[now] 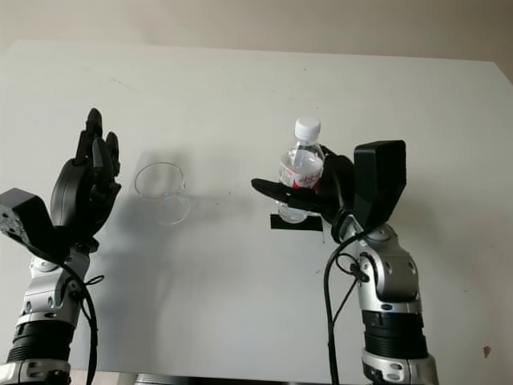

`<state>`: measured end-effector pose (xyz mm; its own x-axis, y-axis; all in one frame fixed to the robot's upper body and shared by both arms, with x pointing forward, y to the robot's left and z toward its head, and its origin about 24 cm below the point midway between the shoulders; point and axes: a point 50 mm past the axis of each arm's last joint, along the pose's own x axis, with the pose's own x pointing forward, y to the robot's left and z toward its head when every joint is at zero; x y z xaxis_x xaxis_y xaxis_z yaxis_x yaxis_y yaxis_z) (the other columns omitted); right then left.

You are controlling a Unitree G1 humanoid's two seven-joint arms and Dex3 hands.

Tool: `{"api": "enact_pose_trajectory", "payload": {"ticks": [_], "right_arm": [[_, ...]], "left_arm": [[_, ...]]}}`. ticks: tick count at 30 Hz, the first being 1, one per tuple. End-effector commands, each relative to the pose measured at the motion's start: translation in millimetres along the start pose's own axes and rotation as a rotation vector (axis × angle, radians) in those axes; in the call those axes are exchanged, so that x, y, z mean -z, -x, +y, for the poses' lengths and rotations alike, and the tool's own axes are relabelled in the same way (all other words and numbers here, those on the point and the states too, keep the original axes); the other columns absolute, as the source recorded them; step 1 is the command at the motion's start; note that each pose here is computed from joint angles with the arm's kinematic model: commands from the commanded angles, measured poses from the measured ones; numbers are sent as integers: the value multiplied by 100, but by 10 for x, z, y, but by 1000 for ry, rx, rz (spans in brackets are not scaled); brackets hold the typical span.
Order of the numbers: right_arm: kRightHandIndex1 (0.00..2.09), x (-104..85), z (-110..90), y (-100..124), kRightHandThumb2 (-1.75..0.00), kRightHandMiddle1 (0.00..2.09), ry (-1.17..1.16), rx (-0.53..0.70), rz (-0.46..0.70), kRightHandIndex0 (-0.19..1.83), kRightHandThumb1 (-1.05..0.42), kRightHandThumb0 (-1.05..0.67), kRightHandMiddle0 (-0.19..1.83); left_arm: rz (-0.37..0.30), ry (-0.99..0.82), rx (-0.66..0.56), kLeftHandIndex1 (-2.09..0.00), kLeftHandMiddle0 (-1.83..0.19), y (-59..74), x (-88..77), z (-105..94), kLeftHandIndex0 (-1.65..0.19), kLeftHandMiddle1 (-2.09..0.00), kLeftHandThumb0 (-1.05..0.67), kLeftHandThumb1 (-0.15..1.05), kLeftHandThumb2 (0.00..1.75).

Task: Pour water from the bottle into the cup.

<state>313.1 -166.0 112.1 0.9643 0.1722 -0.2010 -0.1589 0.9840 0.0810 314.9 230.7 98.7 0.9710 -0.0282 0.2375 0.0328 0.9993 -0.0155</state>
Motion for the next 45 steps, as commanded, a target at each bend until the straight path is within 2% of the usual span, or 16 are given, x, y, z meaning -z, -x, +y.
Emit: {"api": "enact_pose_trajectory", "payload": {"ticks": [1, 6, 15, 18, 19, 20, 26, 34, 36, 39, 41, 42, 45], "right_arm": [[209, -54, -3, 49, -24, 209, 21, -7, -22, 133, -105, -23, 62], [209, 13, 1, 57, -25, 209, 21, -4, -1, 131, -105, -23, 63], [209, 321, -39, 33, -26, 209, 75, 3, 62, 126, -105, -23, 62], [209, 420, -53, 27, -22, 209, 109, -16, 66, 102, -105, -25, 46], [209, 448, -55, 25, -19, 209, 118, -20, 66, 86, -105, -27, 34], [209, 478, -57, 24, -18, 209, 123, -24, 66, 79, -105, -27, 28], [209, 626, -56, 31, -8, 209, 168, 1, 84, 34, -104, -39, 9], [209, 756, -80, 58, -5, 209, 123, 21, 110, -3, -98, -52, -6], [206, 786, -94, 66, -5, 208, 119, 34, 119, -6, -97, -54, -11], [188, 824, -114, 84, -5, 192, 121, 59, 133, -18, -95, -60, -18], [164, 832, -125, 99, -5, 167, 129, 64, 135, -19, -94, -63, -19], [128, 835, -134, 110, -5, 139, 146, 59, 126, -19, -93, -69, -19], [63, 840, -165, 132, -5, 70, 233, 33, 66, -18, -94, -74, -18]], "left_arm": [[-13, -12, 2, 0, 19, 10, -25, 27, 19, 0, -76, 105, 74], [-10, -8, 6, 0, 19, 5, -26, 28, 19, 0, -77, 105, 73], [-14, -24, 6, 0, 19, 9, -41, 49, 19, 0, -78, 105, 74], [-14, -25, 6, 0, 19, 10, -45, 55, 19, 0, -78, 105, 74], [-14, -26, 6, 0, 19, 10, -46, 58, 19, 0, -78, 105, 73], [-13, -28, 4, 0, 19, 10, -46, 61, 19, 0, -78, 105, 73], [-10, -30, -2, 0, 19, 2, -61, 71, 19, 0, -79, 105, 71], [-12, -33, 0, 0, 19, -9, -67, 87, 19, 0, -78, 105, 71], [-15, -34, 3, 0, 19, -12, -71, 91, 19, 0, -78, 105, 71], [-21, -32, 9, 0, 19, -17, -78, 98, 19, 0, -78, 105, 71], [-22, -31, 8, 0, 19, -21, -80, 100, 19, 0, -78, 105, 71], [-20, -32, 8, 0, 19, -23, -81, 100, 19, 0, -78, 105, 71], [-19, -36, 10, 0, 19, -29, -88, 95, 19, 0, -78, 105, 71]]}}
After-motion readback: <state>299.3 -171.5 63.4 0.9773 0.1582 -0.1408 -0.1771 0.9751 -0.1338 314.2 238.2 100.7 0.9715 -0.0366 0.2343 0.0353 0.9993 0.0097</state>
